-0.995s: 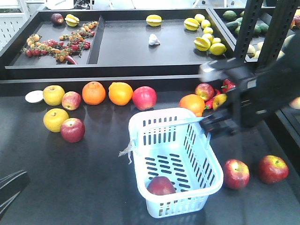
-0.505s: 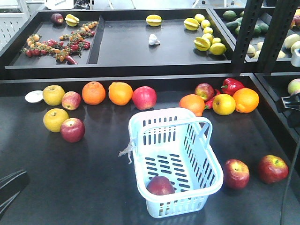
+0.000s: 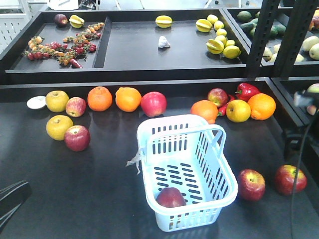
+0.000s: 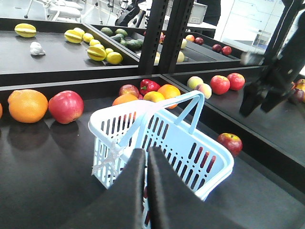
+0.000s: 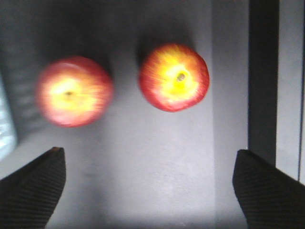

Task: Pick three apples into basket with both arms
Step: 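Lower the right gripper and grasp a second red apple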

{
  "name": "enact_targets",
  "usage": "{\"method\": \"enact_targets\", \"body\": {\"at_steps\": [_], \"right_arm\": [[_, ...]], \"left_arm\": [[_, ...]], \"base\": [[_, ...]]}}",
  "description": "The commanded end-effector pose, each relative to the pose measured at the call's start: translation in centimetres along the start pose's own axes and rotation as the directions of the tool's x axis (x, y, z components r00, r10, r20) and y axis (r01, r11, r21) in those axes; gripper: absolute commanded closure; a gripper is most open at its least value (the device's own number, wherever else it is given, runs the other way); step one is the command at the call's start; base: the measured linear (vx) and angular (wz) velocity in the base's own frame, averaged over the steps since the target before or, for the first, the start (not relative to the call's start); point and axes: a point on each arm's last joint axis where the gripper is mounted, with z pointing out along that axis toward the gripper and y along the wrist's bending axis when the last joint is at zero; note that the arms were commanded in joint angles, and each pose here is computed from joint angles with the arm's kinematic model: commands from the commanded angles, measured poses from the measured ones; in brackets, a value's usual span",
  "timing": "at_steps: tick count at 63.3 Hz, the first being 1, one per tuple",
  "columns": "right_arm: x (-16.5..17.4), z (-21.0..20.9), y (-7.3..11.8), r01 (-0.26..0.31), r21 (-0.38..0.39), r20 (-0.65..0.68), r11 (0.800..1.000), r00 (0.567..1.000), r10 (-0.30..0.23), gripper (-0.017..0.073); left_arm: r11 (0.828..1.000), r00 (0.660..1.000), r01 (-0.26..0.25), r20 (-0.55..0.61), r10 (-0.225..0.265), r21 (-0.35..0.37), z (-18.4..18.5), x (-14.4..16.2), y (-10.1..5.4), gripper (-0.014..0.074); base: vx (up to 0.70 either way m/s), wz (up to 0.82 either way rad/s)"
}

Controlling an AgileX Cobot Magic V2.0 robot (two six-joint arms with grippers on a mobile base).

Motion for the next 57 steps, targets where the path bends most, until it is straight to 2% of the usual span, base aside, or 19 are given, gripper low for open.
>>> {"method": "enact_targets", "body": {"at_steps": [1, 16, 31, 37, 46, 57], "right_arm": [[-1.2, 0.1, -0.5, -0.010, 0.031, 0.030, 0.999, 1.000, 0.009, -0.0157], [-3.4, 2.6, -1.0, -0.017, 0.036, -0.020, 0.999, 1.000, 0.018, -0.0146], [-3.8, 5.7, -2.9, -0.075, 0.019, -0.105, 0.997, 0.991, 0.077, -0.0134], [-3.7, 6.8, -3.5, -0.077, 0.012, -0.135, 0.997, 0.988, 0.078, -0.0130], [-3.9, 7.4, -3.4, -0.077, 0.006, -0.129, 0.997, 0.989, 0.077, -0.0121], [-4.1, 7.5, -3.0, -0.079, -0.046, -0.111, 0.996, 0.991, 0.073, -0.0113]], "left_arm": [[0.998, 0.999, -0.048, 0.007, 0.048, -0.030, 0.0, -0.7, 0.1, 0.0601], [0.998, 0.999, -0.047, 0.017, 0.048, -0.049, 0.0, -0.8, 0.3, 0.0601], [0.996, 0.998, -0.047, 0.027, 0.049, -0.070, 0.0, -0.9, 0.5, 0.0601], [0.996, 0.998, -0.047, 0.030, 0.049, -0.076, 0.0, -0.9, 0.5, 0.0601], [0.996, 0.998, -0.047, 0.030, 0.049, -0.076, 0.0, -0.9, 0.5, 0.0601], [0.996, 0.998, -0.047, 0.031, 0.049, -0.077, 0.0, -0.9, 0.5, 0.0601]], "base": [[0.00, 0.00], [0.00, 0.00], [0.00, 0.00], [0.00, 0.00], [0.00, 0.00], [0.00, 0.00]]}}
